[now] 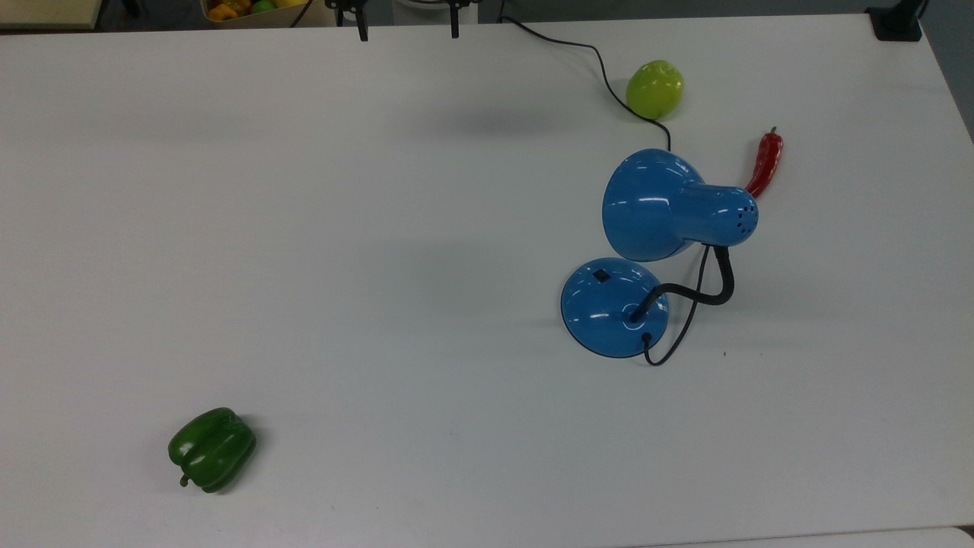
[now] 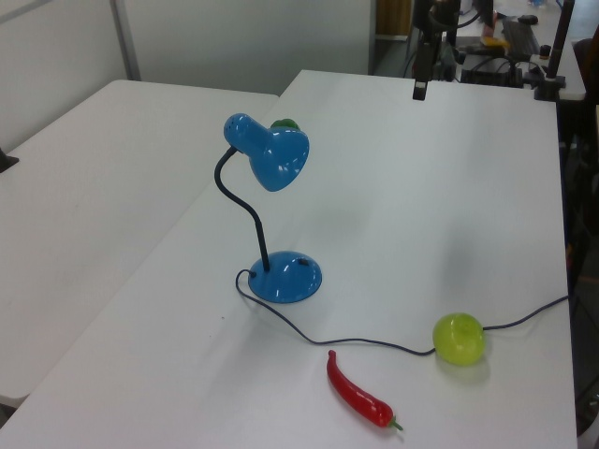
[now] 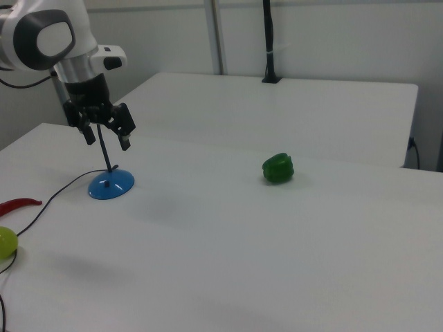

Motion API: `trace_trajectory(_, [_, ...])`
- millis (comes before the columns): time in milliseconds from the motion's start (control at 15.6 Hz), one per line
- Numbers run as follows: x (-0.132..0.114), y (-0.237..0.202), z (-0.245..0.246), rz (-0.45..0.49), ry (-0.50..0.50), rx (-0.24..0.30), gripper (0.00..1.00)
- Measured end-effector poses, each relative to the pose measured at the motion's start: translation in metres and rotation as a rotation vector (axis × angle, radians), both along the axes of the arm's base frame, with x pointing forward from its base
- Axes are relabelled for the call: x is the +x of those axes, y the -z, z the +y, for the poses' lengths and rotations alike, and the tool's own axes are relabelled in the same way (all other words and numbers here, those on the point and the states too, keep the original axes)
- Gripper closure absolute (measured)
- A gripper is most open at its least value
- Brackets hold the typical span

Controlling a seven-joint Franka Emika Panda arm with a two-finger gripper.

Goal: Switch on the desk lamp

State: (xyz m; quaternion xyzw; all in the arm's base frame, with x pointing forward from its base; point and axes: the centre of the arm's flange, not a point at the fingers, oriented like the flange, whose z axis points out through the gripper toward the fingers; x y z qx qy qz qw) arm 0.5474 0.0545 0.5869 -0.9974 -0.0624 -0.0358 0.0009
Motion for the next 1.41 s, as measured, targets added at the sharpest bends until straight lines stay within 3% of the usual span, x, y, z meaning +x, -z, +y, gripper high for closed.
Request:
trace_trajectory(1281, [-0.0002, 0.0015, -0.0024, 0.005, 0.002, -0.001, 0.0])
trace_trajectory(1345, [-0.0002, 0.0014, -0.0025, 0.005, 0.002, -0.001, 0.01])
trace_trajectory(1409, [-0.0002, 0.0014, -0.0025, 0.005, 0.002, 0.0, 0.1])
